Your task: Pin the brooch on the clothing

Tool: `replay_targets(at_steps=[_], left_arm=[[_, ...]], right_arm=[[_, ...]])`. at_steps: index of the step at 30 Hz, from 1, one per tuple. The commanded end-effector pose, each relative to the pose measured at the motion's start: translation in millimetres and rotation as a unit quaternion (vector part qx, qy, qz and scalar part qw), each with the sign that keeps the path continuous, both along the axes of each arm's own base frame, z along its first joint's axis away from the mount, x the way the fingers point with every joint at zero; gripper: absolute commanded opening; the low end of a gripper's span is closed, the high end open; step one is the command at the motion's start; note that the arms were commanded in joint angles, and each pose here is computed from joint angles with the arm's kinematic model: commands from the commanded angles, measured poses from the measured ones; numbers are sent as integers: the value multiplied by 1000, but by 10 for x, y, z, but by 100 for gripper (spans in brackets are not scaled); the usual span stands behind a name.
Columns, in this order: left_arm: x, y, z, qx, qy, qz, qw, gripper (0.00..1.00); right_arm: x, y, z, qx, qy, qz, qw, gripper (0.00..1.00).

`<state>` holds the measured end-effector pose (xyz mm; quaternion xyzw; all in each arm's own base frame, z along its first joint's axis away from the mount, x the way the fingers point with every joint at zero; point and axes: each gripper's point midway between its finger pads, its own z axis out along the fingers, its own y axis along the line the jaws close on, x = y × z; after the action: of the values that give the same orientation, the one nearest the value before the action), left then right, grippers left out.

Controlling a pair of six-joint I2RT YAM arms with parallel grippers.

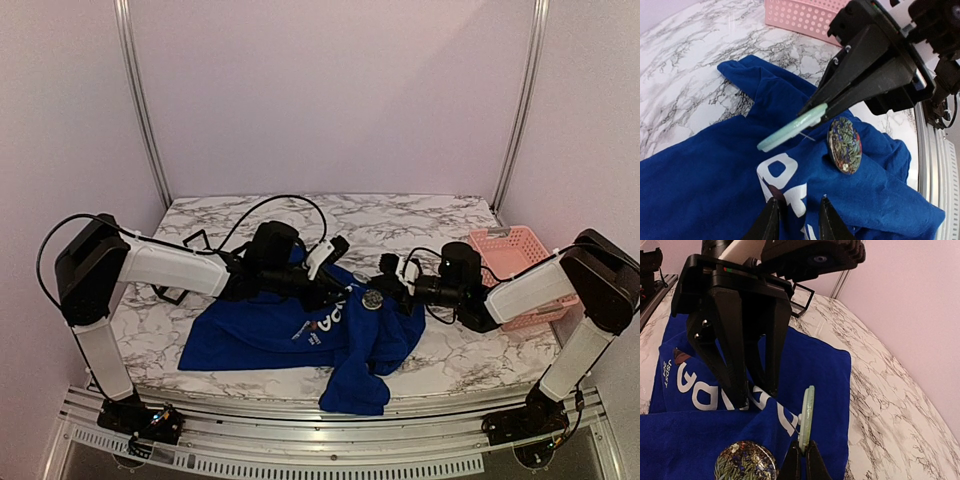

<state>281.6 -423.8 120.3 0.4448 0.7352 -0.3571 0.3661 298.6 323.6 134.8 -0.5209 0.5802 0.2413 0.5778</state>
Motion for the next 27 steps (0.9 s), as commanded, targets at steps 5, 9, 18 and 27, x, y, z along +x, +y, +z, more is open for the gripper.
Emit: replay_targets(at_steps=[5,9,18,27], left_arm=[[-51,-1,-69,13,-25,-9,1000,24],[-186,-59,31,4,-58,-49,997,7],[-602,-48,233,-9,-47,-120,992,0],[-578,-47,253,-3,-50,-118,992,0]], right_arm=[[35,70,25,3,-10,9,1000,0],[48,60,19,1,-11,4,1000,0],[-133,93,9,-30,-37,14,999,0],[-255,-20,215,-10,-45,-1,999,0]])
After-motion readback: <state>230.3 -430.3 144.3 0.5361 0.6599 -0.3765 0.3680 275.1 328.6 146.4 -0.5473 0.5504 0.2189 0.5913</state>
